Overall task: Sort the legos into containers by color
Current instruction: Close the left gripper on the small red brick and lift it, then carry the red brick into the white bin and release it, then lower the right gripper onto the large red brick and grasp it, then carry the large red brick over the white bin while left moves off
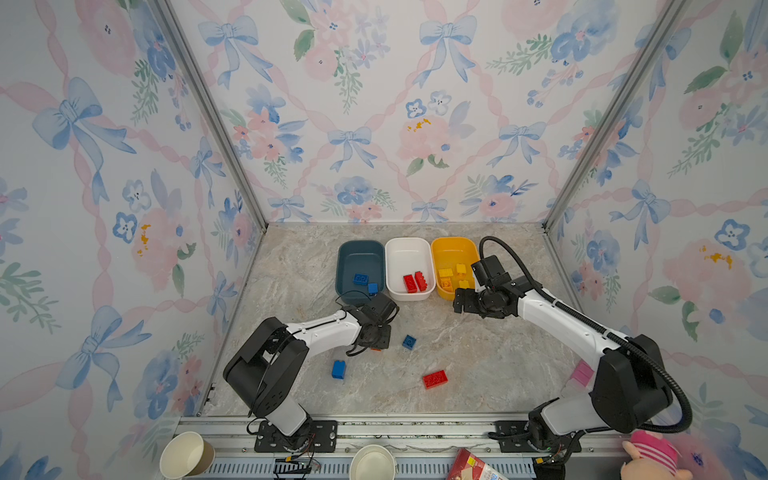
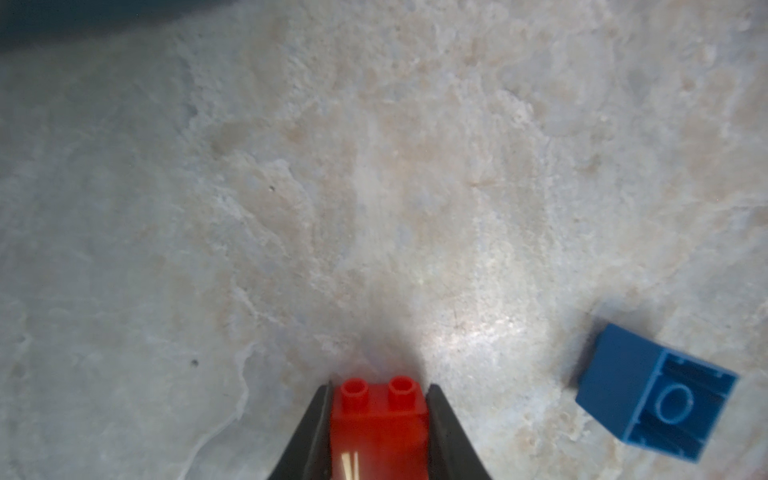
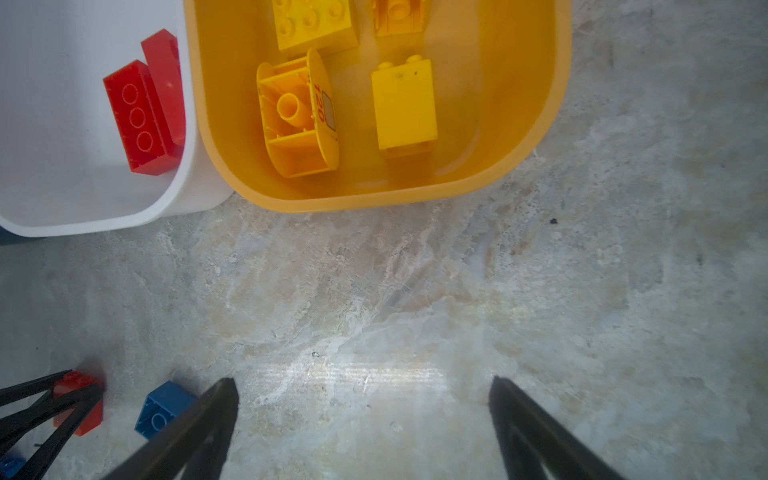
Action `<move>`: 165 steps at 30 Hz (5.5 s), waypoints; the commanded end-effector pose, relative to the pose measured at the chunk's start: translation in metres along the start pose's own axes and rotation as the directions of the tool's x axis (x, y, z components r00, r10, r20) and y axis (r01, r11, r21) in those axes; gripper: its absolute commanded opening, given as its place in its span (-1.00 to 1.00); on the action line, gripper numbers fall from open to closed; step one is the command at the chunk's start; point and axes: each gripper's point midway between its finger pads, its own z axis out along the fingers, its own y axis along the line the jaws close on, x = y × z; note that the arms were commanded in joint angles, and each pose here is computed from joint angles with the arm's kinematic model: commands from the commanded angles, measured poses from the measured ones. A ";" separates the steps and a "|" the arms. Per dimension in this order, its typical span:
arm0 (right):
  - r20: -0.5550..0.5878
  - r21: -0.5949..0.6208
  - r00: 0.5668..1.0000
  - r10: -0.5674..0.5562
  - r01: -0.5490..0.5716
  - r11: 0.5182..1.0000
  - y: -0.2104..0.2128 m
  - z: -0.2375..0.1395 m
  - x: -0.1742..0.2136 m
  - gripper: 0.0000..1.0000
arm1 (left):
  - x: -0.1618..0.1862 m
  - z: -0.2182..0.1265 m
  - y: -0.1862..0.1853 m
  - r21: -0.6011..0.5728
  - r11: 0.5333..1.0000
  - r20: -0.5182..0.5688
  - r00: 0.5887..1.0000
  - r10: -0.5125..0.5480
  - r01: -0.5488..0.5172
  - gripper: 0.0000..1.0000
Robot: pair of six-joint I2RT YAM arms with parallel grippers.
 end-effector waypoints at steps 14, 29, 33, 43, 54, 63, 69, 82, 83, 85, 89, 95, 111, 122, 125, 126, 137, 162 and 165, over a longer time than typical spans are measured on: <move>0.030 0.020 0.999 0.027 -0.028 0.999 -0.013 -0.019 0.007 0.95 | -0.089 -0.060 -0.038 0.085 0.996 0.211 0.977 -0.017 -0.001 -0.46; 0.059 0.017 0.996 0.059 -0.060 0.998 -0.017 -0.030 0.008 0.94 | -0.209 -0.049 -0.051 0.053 0.999 0.336 0.942 -0.011 -0.008 -0.47; 0.066 0.019 0.996 0.064 -0.065 0.998 -0.018 -0.032 0.007 0.94 | -0.217 -0.030 -0.038 0.021 1.000 0.321 0.947 -0.023 0.017 -0.47; 0.061 0.021 0.996 0.067 -0.068 0.997 -0.018 -0.031 0.007 0.94 | -0.224 -0.006 -0.034 -0.004 1.000 0.300 0.954 -0.015 0.017 -0.43; 0.046 0.016 0.997 0.064 -0.065 0.998 -0.016 -0.029 0.007 0.94 | -0.223 0.000 -0.034 -0.003 1.000 0.290 0.957 -0.019 0.021 0.07; 0.013 0.006 1.000 0.008 -0.008 1.000 -0.009 -0.027 0.017 0.94 | -0.227 -0.019 -0.038 0.029 0.999 0.318 0.948 -0.024 0.015 0.17; -0.022 -0.002 0.998 -0.060 0.060 0.998 0.001 -0.027 0.033 0.94 | -0.224 -0.038 -0.041 0.073 0.997 0.353 0.935 -0.034 0.009 0.21; -0.104 -0.052 0.965 -0.241 0.237 0.970 0.032 -0.019 0.089 0.94 | -0.187 -0.056 -0.036 0.175 0.984 0.370 0.924 -0.098 0.034 0.26; -0.117 -0.051 0.960 -0.256 0.251 0.967 0.033 -0.017 0.095 0.94 | -0.185 -0.057 -0.034 0.180 0.983 0.371 0.923 -0.104 0.038 0.27; -0.138 -0.052 0.950 -0.280 0.275 0.960 0.036 -0.013 0.106 0.94 | -0.180 -0.060 -0.032 0.190 0.981 0.374 0.921 -0.112 0.042 0.28; -0.162 -0.072 0.930 -0.330 0.322 0.944 0.048 -0.011 0.124 0.94 | -0.173 -0.066 -0.028 0.209 0.976 0.384 0.914 -0.131 0.051 0.33; -0.207 -0.106 0.889 -0.408 0.394 0.913 0.069 -0.008 0.154 0.94 | -0.167 -0.074 -0.019 0.241 0.968 0.402 0.900 -0.166 0.070 0.44; -0.318 -0.073 0.847 -0.426 0.426 0.902 0.085 0.015 0.206 0.94 | -0.149 -0.084 -0.002 0.283 0.953 0.414 0.883 -0.220 0.105 0.71; -0.328 -0.042 0.842 -0.428 0.439 0.897 0.092 0.022 0.209 0.89 | -0.140 -0.087 0.009 0.277 0.953 0.418 0.878 -0.231 0.119 0.76; -0.331 -0.029 0.843 -0.424 0.440 0.898 0.090 0.022 0.208 0.69 | -0.139 -0.088 0.012 0.275 0.953 0.420 0.876 -0.235 0.124 0.77; -0.332 -0.026 0.843 -0.424 0.441 0.897 0.089 0.022 0.208 0.63 | -0.139 -0.089 0.013 0.275 0.953 0.421 0.875 -0.238 0.127 0.77; -0.336 -0.014 0.842 -0.422 0.443 0.896 0.089 0.020 0.206 0.35 | -0.138 -0.088 0.018 0.272 0.953 0.425 0.872 -0.244 0.134 0.87; -0.203 -0.047 0.877 -0.436 0.436 0.899 0.109 -0.008 0.114 0.32 | -0.125 -0.093 0.031 0.270 0.951 0.430 0.864 -0.261 0.153 0.92; -0.176 -0.063 0.891 -0.418 0.413 0.908 0.112 -0.008 0.094 0.32 | -0.122 -0.093 0.032 0.272 0.949 0.430 0.862 -0.268 0.159 0.92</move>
